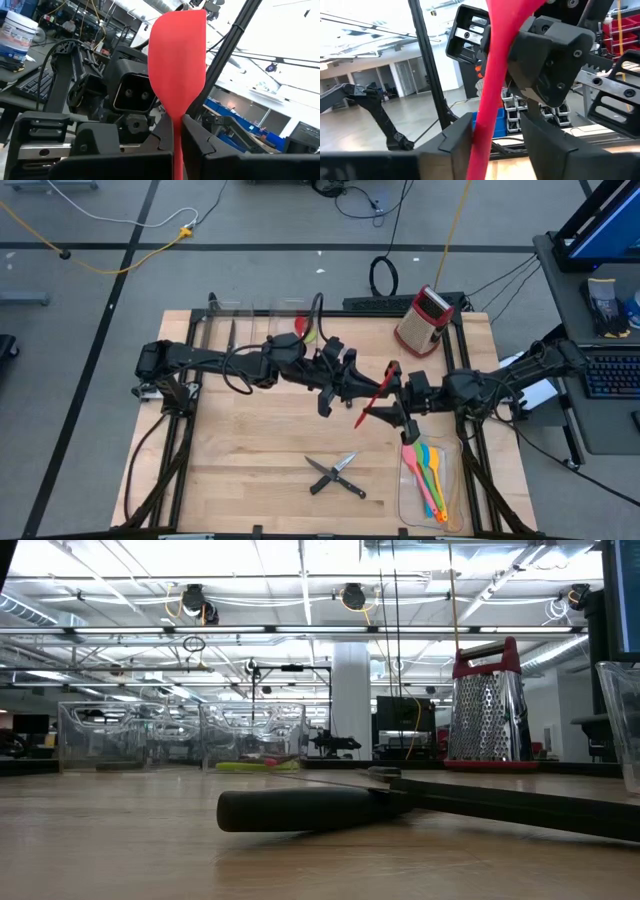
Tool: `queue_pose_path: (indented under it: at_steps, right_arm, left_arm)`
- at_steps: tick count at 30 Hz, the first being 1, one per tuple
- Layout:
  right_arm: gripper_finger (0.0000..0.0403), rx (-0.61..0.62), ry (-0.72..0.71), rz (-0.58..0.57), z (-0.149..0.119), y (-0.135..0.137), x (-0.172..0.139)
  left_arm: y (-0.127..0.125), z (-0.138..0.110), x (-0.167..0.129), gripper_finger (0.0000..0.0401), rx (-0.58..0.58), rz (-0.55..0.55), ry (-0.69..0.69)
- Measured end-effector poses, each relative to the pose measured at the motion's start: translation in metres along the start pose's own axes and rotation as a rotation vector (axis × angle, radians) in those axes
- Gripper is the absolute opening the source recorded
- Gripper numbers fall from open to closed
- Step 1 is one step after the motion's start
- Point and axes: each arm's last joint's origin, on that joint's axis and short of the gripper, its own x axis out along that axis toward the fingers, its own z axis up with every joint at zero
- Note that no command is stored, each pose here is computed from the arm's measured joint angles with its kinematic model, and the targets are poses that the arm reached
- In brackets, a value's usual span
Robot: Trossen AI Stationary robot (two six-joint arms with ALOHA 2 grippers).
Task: Pick & Place Kitchen Items
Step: Put the red spatula into the bottom transparent bin
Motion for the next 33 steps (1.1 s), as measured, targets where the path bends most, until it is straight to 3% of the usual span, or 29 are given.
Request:
queue_pose_path:
  at_steps: [10,20,33]
  right_arm:
    - [0.002,-0.006,0.008,0.023,0.0,-0.002,0.001]
    - [0.0016,-0.005,0.024,0.017,-0.002,-0.002,0.001]
    - [0.0016,0.045,0.077,-0.082,0.011,-0.002,-0.027]
  left_arm:
    - [0.005,-0.002,0.0,0.0005,-0.016,0.023,0.029]
    - [0.006,-0.005,0.0,0.0006,-0.014,0.031,0.052]
    - [0.02,0.0,-0.005,0.0101,-0.025,0.074,0.066]
